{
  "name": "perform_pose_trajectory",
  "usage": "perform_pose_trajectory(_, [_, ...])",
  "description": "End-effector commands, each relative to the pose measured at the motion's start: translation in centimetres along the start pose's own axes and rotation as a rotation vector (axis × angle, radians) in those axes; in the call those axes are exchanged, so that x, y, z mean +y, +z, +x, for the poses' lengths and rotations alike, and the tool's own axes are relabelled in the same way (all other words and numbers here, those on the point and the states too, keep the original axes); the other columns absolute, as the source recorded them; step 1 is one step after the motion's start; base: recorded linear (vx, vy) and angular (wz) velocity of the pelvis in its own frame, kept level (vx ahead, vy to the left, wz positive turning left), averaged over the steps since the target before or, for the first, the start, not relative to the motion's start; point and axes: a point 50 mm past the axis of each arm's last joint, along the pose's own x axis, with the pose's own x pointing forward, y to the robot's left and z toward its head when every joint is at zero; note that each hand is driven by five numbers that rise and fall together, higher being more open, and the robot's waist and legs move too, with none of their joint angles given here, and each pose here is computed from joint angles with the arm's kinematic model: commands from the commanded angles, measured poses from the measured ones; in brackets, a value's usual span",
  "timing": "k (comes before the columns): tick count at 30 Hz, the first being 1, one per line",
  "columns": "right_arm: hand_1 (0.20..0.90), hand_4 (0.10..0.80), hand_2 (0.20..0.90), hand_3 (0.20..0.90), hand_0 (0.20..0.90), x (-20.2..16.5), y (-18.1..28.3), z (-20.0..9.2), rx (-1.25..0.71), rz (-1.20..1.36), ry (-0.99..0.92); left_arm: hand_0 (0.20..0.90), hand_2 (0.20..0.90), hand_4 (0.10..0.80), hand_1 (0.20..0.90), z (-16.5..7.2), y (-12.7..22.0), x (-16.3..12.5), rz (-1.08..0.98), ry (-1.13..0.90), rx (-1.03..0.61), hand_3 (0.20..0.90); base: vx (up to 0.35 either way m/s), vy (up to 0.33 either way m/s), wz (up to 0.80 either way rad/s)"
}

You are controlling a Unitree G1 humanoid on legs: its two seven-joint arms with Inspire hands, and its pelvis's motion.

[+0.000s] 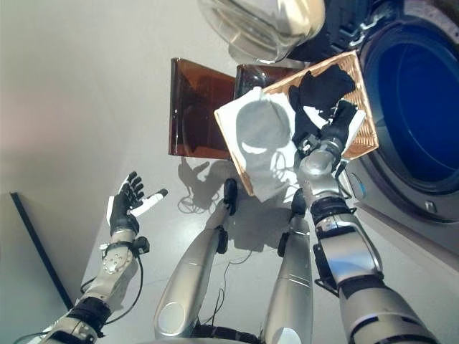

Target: Pick up the clothes and place them into the washing machine

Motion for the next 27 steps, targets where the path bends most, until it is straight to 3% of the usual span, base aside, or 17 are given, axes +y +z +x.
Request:
perform_pose_trajectory(1, [0.200,0.300,0.200,0.200,0.200,-0.7,3.9,0.0,-0.186,0.243,0.030,0.900,0.900,0.800,0.900,-1.1,-1.7,2.5,0.030,0.081,0.037,0.900,0.058,-0.001,-0.10])
perform_pose_trajectory(16, [0.200,0.300,0.200,0.200,0.200,-4.6,2.1,-1.1,-0.134,0.762,-0.044,0.900,0.900,0.800,0.900,-2.9,-3.8,0.5,-0.007,-0.014,0.123,0.900,0.038,0.001,-0.09])
perform_pose_trajectory(27, [0.200,0.300,0.200,0.200,0.200,-8.1,5.3,1.2,-0.257,0.932,-0.131,0.900,0.900,0.800,0.900,-3.9,-5.1,-0.3,-0.027,-0.073,0.177,0.900,0.013,-0.001,-0.03])
